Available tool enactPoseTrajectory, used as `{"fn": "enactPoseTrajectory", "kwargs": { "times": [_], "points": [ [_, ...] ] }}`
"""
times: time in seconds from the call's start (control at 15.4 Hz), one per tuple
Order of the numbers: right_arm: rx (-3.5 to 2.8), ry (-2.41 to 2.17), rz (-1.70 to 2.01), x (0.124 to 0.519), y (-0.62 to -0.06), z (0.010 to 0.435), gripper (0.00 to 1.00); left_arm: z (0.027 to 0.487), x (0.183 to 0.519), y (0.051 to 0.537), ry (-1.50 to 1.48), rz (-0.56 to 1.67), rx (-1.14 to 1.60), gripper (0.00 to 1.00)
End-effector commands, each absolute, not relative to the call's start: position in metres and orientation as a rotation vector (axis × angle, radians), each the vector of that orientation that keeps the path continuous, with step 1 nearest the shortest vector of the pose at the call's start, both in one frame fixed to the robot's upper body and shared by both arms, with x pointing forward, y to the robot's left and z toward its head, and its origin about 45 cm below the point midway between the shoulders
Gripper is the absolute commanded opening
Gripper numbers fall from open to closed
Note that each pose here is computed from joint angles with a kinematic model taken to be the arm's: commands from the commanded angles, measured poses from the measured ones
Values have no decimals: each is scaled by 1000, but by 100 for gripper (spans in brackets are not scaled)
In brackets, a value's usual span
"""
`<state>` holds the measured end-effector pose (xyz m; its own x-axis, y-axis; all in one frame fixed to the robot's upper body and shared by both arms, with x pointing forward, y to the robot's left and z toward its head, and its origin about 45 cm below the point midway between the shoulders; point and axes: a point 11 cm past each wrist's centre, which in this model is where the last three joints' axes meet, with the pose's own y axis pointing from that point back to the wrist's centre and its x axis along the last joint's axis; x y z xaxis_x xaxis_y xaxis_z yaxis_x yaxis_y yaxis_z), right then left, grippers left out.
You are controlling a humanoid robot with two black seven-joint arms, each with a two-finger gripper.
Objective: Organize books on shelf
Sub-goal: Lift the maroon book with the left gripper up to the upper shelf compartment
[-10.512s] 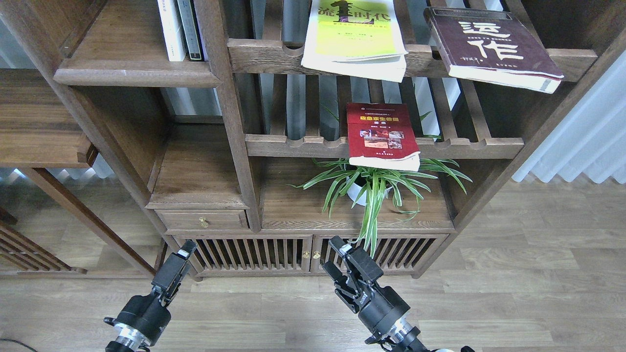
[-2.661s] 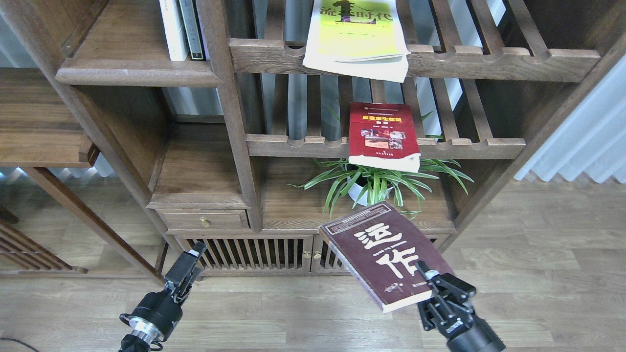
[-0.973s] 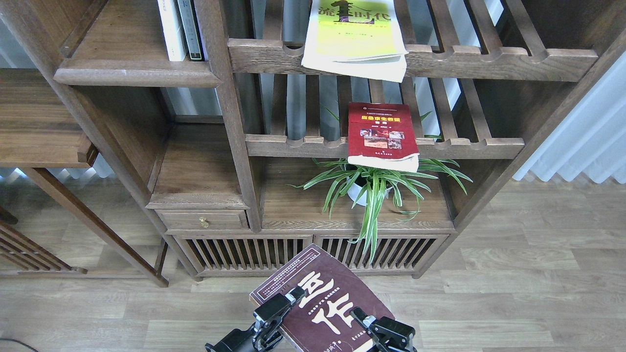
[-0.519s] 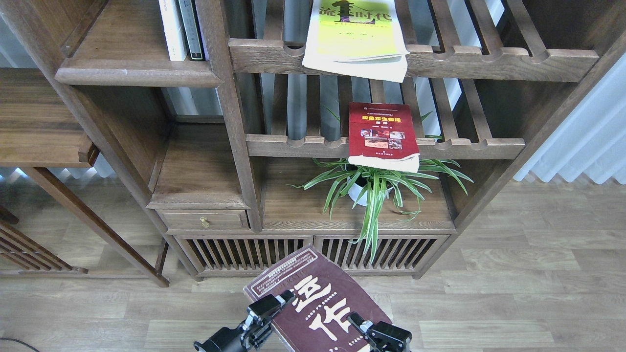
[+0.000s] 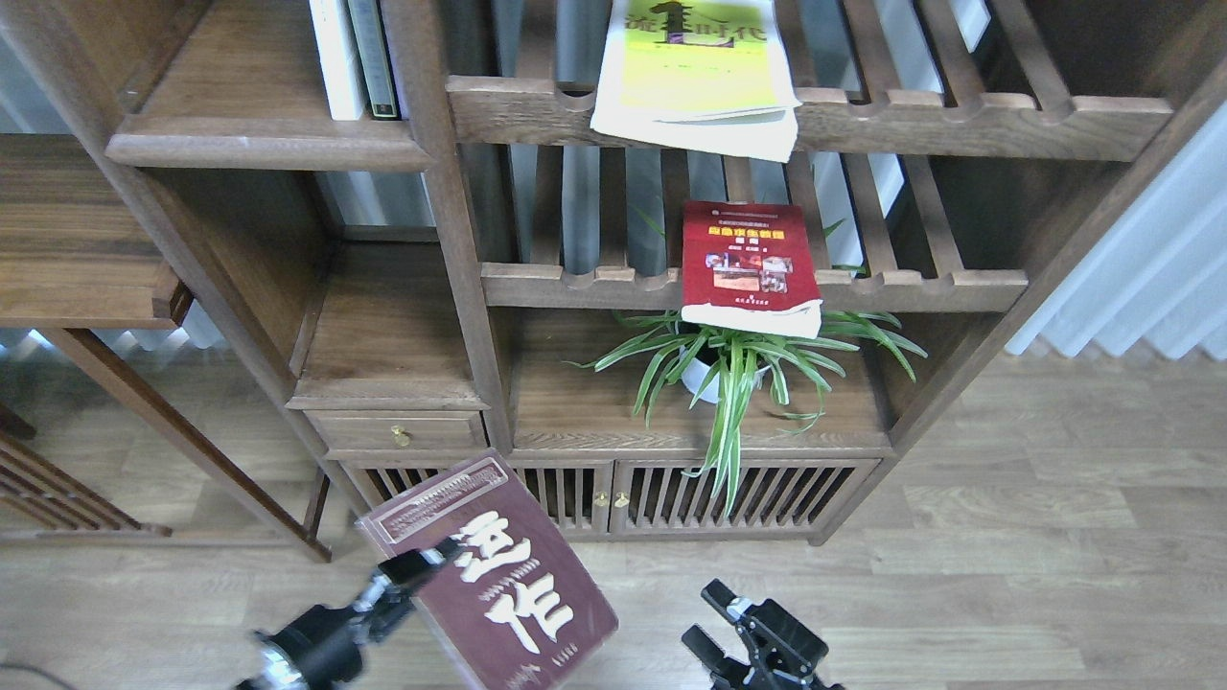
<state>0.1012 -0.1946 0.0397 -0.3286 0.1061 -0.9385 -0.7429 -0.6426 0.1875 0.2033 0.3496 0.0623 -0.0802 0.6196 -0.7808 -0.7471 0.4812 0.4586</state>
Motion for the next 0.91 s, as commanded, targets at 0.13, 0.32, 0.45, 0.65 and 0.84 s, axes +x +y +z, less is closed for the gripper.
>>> {"fn": "enactPoseTrajectory", "kwargs": {
  "times": [0.13,0.32,0.45,0.65,0.84],
  "points": [
    [-1382,830,2008,108,-192,41,99,109,231,404,870,1205,2,5],
    [-1381,833,2008,109,-193,40,99,136,226,407,832,1201,-53,5],
    [-1373,821,2002,111,-188,41,99,146,214,420,804,1268,-126,4],
    [-1356,824,2019,107,-184,36,99,130,201,418,802,1353,-177,4],
    [-1362,823,2017,109,-184,37,99,134,212,414,796,1365,-249,4]
  ]
}}
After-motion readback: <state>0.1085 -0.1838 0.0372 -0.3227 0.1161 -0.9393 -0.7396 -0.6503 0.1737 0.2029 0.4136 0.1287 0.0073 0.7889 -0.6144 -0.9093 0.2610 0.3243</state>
